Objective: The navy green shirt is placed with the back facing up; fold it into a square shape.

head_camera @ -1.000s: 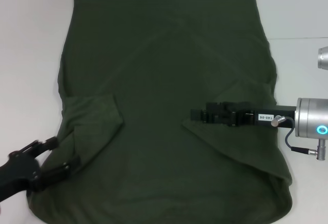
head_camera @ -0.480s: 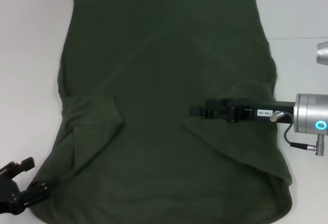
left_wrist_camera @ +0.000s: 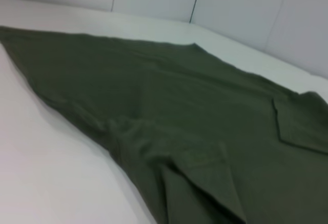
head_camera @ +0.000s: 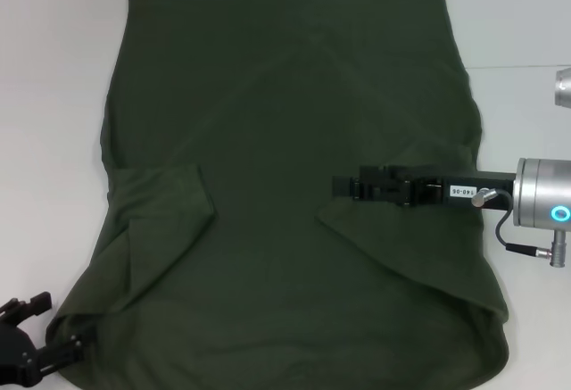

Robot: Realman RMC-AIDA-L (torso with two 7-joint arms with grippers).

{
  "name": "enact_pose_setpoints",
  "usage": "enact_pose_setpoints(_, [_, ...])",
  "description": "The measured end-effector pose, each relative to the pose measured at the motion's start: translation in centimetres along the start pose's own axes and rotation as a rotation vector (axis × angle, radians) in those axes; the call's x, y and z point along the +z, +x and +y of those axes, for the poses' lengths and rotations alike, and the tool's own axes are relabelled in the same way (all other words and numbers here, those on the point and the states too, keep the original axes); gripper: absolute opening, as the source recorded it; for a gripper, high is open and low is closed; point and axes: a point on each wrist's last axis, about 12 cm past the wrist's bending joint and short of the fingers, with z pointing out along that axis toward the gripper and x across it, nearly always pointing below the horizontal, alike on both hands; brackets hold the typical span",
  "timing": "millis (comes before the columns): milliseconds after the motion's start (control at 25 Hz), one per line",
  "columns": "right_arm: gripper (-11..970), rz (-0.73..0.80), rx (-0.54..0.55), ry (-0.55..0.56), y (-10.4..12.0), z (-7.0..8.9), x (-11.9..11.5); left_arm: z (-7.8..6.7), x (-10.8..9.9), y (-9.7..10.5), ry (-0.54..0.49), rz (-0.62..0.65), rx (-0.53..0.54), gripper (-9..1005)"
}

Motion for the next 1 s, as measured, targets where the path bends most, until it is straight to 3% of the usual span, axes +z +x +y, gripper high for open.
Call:
enact_pose_setpoints(840, [928, -0.017, 0.001, -0.007, -0.34, 0.07, -0.03, -0.15, 0.48, 0.54, 0.02, 0.072, -0.02, 913])
enact_pose_setpoints(1000, [928, -0.023, 0.002, -0.01, -0.43, 0.11, -0.02, -0.17, 0.51, 0.48, 0.024, 0.071, -0.019, 793])
